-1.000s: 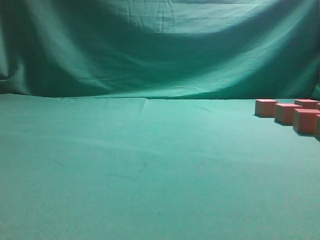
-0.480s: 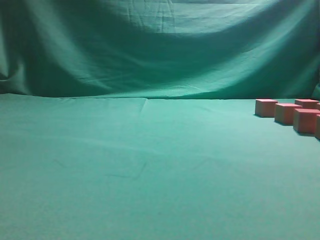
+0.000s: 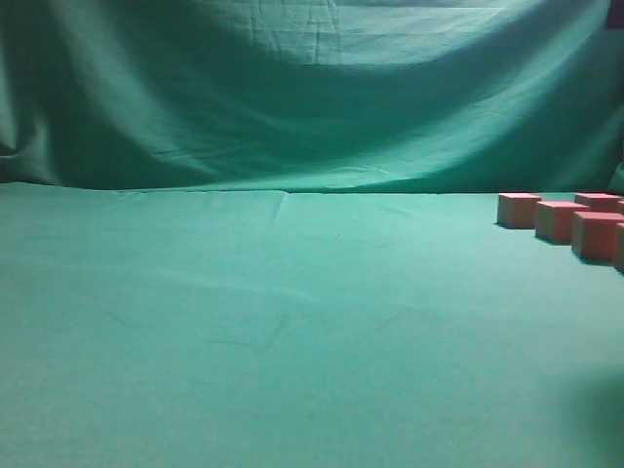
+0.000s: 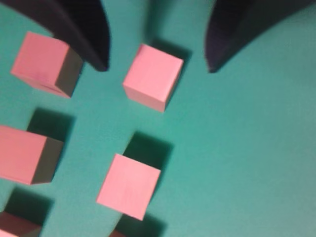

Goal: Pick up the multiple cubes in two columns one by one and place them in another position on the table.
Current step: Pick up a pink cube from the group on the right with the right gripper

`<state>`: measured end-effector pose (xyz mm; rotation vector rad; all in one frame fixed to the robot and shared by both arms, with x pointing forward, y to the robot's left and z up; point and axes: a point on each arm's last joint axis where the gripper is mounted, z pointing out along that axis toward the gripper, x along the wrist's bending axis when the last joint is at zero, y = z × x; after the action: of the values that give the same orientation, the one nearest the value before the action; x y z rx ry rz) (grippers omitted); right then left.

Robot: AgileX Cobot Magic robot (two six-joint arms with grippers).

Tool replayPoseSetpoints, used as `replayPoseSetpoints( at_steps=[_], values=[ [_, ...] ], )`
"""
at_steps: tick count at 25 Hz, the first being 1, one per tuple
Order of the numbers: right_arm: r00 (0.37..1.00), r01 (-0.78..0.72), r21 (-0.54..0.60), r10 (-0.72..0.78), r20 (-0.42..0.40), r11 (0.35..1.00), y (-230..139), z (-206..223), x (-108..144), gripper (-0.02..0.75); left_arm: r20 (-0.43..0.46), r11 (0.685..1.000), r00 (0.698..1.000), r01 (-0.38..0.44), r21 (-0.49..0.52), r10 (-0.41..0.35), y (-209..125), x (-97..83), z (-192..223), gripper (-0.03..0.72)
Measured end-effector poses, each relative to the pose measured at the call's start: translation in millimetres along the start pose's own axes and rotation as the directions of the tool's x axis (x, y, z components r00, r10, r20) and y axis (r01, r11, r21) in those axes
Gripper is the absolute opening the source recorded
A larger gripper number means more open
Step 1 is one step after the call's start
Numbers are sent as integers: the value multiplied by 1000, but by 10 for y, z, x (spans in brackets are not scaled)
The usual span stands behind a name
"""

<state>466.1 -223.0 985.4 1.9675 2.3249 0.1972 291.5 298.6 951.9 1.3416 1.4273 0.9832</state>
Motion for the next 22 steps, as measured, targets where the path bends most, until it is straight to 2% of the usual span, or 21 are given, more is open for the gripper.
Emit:
replayPoseSetpoints(
  at_steps=[1, 5, 6, 19, 22],
  values=[
    [1000, -14, 4, 14, 1, 1000, 13, 30, 2, 489, 0, 1000, 1000, 0, 0, 0, 0, 0, 0, 0],
    [999, -42, 42, 42, 8, 998, 33, 138, 7, 489, 0, 1000, 1000, 0, 0, 0, 0, 0, 0, 0],
    [999, -42, 50, 42, 10, 998, 36, 160, 7, 514, 0, 1000, 1000, 0, 0, 0, 0, 0, 0, 0],
    [998, -59, 109, 57, 18, 992, 119, 492, 29, 514, 0, 1000, 1000, 0, 0, 0, 0, 0, 0, 0],
    [998, -59, 107, 57, 17, 993, 123, 497, 30, 363, 0, 1000, 1000, -2, 0, 2, 0, 0, 0, 0]
  ],
)
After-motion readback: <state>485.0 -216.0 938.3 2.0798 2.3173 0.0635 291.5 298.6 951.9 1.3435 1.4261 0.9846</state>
